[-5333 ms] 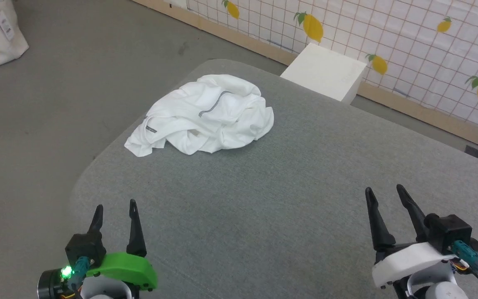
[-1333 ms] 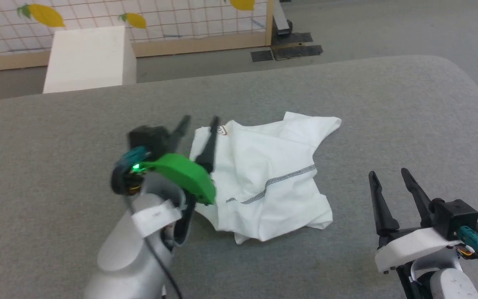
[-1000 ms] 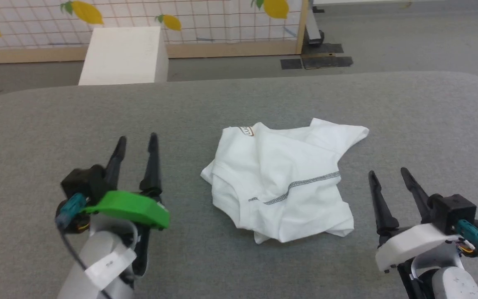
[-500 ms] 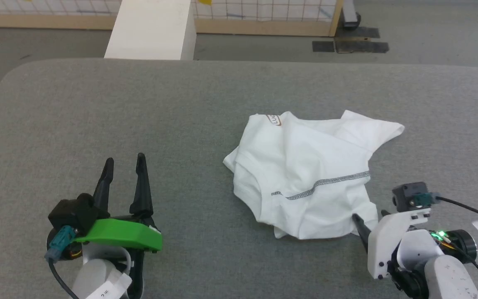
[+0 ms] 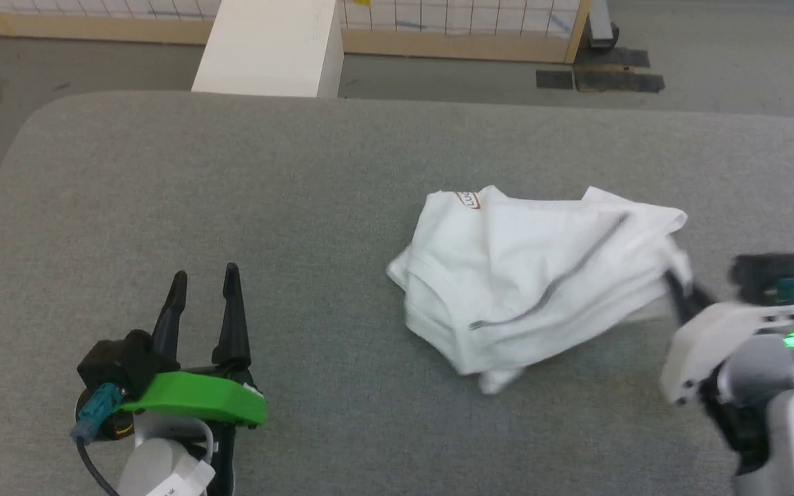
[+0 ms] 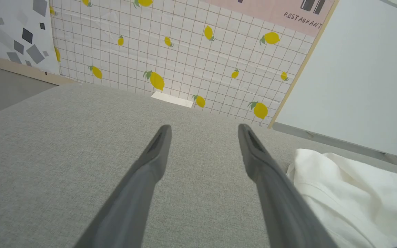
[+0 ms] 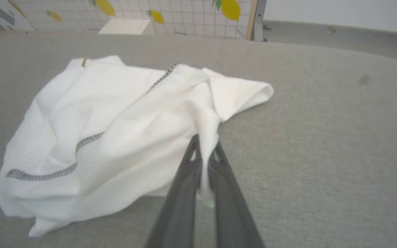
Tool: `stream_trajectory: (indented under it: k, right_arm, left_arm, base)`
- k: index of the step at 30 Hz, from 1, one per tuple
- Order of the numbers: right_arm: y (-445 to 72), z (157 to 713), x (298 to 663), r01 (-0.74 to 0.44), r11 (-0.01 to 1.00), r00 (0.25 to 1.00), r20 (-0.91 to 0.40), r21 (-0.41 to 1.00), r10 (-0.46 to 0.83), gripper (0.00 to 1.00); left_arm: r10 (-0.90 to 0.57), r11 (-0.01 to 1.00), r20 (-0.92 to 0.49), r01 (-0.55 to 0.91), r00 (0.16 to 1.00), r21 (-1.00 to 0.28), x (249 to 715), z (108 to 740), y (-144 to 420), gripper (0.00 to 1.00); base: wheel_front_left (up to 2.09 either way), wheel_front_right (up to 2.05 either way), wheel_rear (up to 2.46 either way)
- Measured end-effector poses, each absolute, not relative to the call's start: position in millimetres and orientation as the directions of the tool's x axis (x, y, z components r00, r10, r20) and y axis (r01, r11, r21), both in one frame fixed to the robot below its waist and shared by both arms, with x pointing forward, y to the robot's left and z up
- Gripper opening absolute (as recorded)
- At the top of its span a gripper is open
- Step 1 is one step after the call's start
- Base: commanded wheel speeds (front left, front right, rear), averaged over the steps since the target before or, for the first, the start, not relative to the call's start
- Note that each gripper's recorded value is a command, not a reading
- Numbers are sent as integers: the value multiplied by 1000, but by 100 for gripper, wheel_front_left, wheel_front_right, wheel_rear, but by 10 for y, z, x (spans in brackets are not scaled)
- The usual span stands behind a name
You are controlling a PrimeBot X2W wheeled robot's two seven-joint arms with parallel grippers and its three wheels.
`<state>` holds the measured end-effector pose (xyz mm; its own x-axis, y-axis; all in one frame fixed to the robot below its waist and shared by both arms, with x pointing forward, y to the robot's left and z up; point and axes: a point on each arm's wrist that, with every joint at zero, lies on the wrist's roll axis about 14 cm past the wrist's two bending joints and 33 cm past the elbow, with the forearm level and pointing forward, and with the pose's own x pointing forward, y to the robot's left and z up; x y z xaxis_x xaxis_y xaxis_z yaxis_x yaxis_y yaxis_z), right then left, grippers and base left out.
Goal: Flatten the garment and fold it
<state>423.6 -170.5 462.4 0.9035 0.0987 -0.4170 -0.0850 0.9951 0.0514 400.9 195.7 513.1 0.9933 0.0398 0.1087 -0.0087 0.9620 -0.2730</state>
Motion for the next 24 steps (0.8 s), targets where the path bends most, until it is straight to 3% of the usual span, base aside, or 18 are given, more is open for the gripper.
stream_trajectory:
  k: [3,6,8,12,13,14,15,20,24]
  right_arm:
    - [-2052,5041,4278,11,1000,961,-278,17,-6,0]
    - [-2503,5282,4171,141,990,966,-217,-19,-142,0]
    - [-2807,5251,4016,231,973,943,-240,-30,-231,0]
    - [-3249,4755,3573,362,931,831,-435,-48,-345,0]
    - [-3264,4596,3471,368,928,800,-492,-51,-344,9]
    - [-3251,4467,3390,368,929,775,-536,-48,-335,51]
    - [-3226,4392,3349,365,930,764,-559,-40,-323,100]
    - [-3149,4541,3487,348,937,851,-429,33,-301,100]
    - [-2715,4788,3745,207,976,941,-286,71,-179,100]
  left_arm:
    - [37,962,115,-4,993,-274,3960,5157,1948,100]
    - [25,961,118,8,993,-276,3911,5171,1903,100]
    - [20,961,120,14,993,-276,3889,5176,1881,100]
    - [3,960,120,30,993,-278,3885,5176,1823,100]
    - [1,960,118,33,993,-279,3888,5172,1811,100]
    - [-2,960,117,34,993,-279,3891,5165,1802,100]
    - [-4,960,114,35,993,-279,3895,5157,1796,100]
    - [-10,959,106,40,994,-280,3919,5126,1772,100]
    - [-15,959,103,44,995,-281,3919,5118,1755,100]
  base:
    - [0,0,0]
    - [0,0,0]
    - [0,0,0]
    - [0,0,0]
    - [0,0,0]
    - [0,0,0]
    - [0,0,0]
    - [0,0,0]
    - [0,0,0]
